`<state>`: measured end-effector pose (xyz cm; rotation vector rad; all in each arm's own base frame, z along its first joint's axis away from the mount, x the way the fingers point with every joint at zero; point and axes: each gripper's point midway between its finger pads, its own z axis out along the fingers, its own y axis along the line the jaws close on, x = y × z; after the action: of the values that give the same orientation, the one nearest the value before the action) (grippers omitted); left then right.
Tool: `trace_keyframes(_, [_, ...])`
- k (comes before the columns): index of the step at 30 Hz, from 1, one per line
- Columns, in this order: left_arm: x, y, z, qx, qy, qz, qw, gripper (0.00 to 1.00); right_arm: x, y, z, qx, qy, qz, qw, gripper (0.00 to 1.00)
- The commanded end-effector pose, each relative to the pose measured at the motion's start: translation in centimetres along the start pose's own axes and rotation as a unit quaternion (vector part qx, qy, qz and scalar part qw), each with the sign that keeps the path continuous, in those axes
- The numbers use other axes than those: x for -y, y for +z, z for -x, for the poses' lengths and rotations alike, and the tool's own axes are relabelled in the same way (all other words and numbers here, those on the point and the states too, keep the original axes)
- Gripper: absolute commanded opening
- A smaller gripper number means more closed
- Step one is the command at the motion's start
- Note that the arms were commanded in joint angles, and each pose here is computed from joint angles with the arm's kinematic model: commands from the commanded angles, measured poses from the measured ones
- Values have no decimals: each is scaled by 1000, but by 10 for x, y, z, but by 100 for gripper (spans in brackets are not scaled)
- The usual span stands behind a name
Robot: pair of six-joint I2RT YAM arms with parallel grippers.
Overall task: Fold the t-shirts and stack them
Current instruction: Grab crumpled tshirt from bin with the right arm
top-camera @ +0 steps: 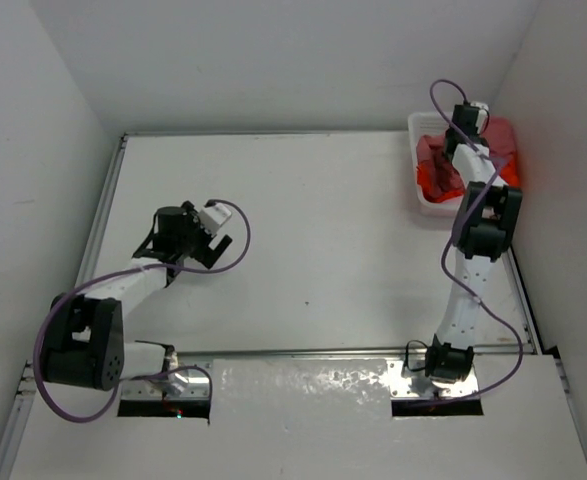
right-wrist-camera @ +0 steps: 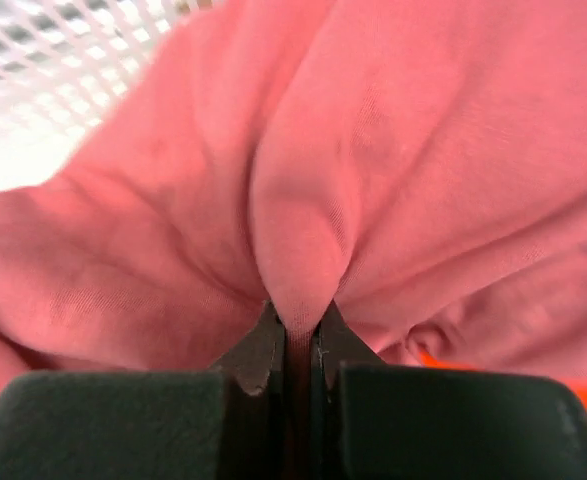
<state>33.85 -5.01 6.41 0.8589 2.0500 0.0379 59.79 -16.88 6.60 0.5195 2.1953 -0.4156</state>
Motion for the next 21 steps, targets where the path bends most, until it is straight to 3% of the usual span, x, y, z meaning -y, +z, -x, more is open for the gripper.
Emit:
trace_keyframes(1, [-9, -7, 30, 52, 16, 12, 998, 100, 11, -70, 87, 101, -11, -23, 995, 0])
trace_keyframes(7, [-3, -22, 38, 82, 12, 11, 996, 100, 29, -158, 147, 192, -53, -80, 977, 0])
trace_keyframes(10, [-1, -28, 39, 92, 12, 14, 996, 100, 30, -162, 145, 192, -51, -72, 977, 5])
trace_keyframes(12, [1, -31, 38, 94, 6, 15, 995, 100, 29, -166, 141, 174, -57, -68, 981, 0])
trace_keyframes(17, [5, -35, 37, 98, -2, 10, 995, 100, 36, -208, 163, 248, -24, -72, 966, 0])
trace_keyframes(21, [9, -37, 40, 112, -6, 9, 994, 100, 34, -182, 161, 214, -65, -100, 969, 15])
